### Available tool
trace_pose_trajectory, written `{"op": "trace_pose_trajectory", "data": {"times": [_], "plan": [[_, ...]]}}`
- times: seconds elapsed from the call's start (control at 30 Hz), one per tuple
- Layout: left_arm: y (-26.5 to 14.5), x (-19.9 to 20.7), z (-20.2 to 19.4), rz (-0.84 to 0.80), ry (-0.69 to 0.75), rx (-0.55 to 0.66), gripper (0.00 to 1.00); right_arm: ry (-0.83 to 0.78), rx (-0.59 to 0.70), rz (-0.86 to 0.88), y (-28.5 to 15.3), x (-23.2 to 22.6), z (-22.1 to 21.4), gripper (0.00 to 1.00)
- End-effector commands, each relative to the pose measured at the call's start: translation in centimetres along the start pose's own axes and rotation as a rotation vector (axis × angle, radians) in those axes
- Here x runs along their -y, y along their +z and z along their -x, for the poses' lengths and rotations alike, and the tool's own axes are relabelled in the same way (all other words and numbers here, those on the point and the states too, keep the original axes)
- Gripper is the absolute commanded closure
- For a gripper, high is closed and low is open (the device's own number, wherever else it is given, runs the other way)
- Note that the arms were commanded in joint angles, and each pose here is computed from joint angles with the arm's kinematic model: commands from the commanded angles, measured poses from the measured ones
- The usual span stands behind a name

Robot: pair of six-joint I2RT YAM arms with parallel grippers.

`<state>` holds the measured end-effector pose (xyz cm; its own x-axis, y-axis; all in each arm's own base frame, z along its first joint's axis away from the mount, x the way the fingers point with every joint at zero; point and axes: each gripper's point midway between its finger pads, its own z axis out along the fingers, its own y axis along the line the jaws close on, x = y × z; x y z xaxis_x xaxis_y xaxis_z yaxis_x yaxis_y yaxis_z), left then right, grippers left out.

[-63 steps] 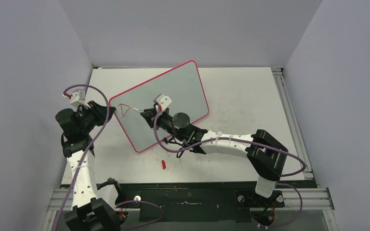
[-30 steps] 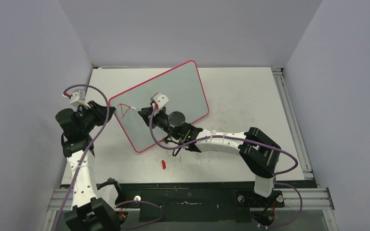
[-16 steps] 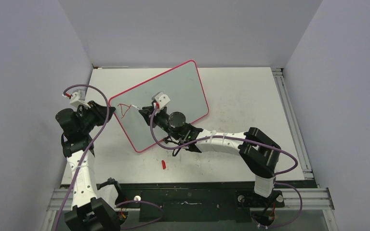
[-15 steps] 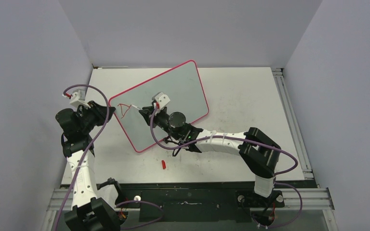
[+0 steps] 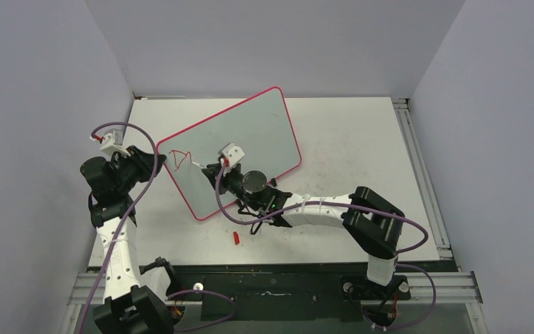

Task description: Write a sentence on the whiteboard

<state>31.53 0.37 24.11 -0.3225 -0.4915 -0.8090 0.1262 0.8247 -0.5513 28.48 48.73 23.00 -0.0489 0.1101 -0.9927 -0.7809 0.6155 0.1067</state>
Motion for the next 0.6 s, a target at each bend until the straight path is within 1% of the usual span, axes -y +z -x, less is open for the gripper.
{"op": "trace_pose_trajectory", "data": {"times": [0.0,0.17,0.57], "plan": [[0.0,1.1,0.0,-0.049,0.020,-0.008,0.82,0.007,0.021,-0.037,-0.7,0.5,1.3,0.95],[0.0,1.1,0.0,-0.048,0.021,-0.007,0.82,0.008,0.028,-0.043,-0.8,0.6,1.5,0.95],[0.0,1.1,0.0,-0.050,0.020,-0.008,0.82,0.005,0.085,-0.050,0.0,0.6,3.5,0.95]]}}
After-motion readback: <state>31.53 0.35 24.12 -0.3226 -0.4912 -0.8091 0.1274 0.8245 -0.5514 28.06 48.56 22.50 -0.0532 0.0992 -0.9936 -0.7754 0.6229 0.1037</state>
